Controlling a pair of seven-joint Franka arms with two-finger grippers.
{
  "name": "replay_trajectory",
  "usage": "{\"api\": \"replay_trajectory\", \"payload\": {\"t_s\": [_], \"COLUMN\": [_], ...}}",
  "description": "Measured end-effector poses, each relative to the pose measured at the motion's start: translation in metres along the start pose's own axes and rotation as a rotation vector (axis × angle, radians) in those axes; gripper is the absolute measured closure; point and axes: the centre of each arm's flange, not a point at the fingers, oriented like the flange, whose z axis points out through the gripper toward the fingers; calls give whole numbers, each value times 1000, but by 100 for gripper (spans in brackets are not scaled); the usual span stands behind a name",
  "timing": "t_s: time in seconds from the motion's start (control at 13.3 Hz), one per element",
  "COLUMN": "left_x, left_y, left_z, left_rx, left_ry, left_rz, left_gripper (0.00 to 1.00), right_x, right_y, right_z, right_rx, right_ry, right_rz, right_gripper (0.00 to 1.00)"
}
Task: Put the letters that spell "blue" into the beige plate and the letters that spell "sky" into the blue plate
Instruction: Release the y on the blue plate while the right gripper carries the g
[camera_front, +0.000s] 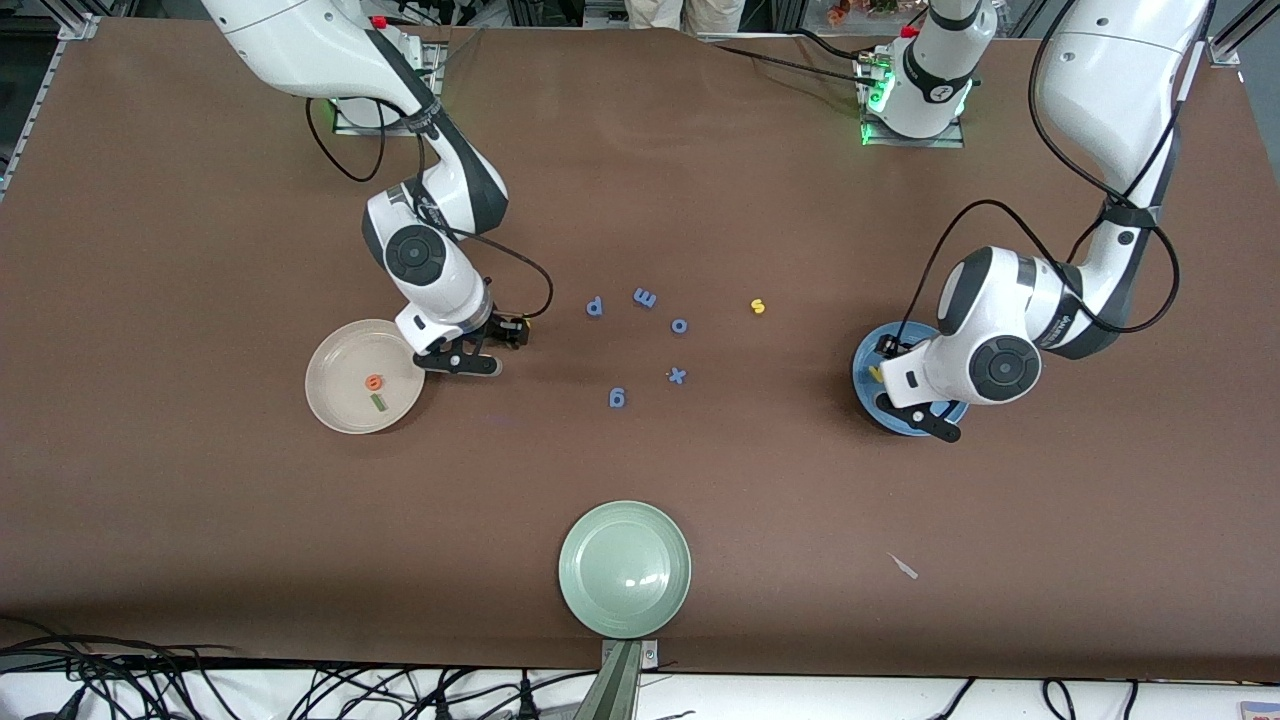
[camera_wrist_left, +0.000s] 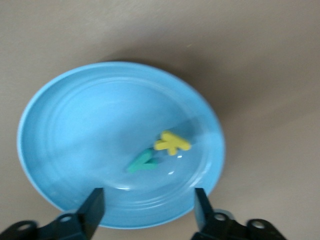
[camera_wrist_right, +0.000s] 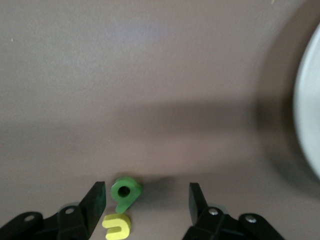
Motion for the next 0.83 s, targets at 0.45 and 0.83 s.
{"api": "replay_trajectory", "payload": {"t_s": [0.45, 0.83], "left_x": [2, -19], "left_y": [138, 192], "left_z": [-13, 30], "left_rx": [-38, -88], "left_ry": [23, 131], "left_rz": [-359, -589], "left_gripper": [2, 1], "right_x": [-14, -15], "right_y": [-20, -19], "right_z": [14, 21], "right_rx": [19, 11], "right_ry": [15, 17], "right_rz": [-4, -17], "right_gripper": [32, 44]}}
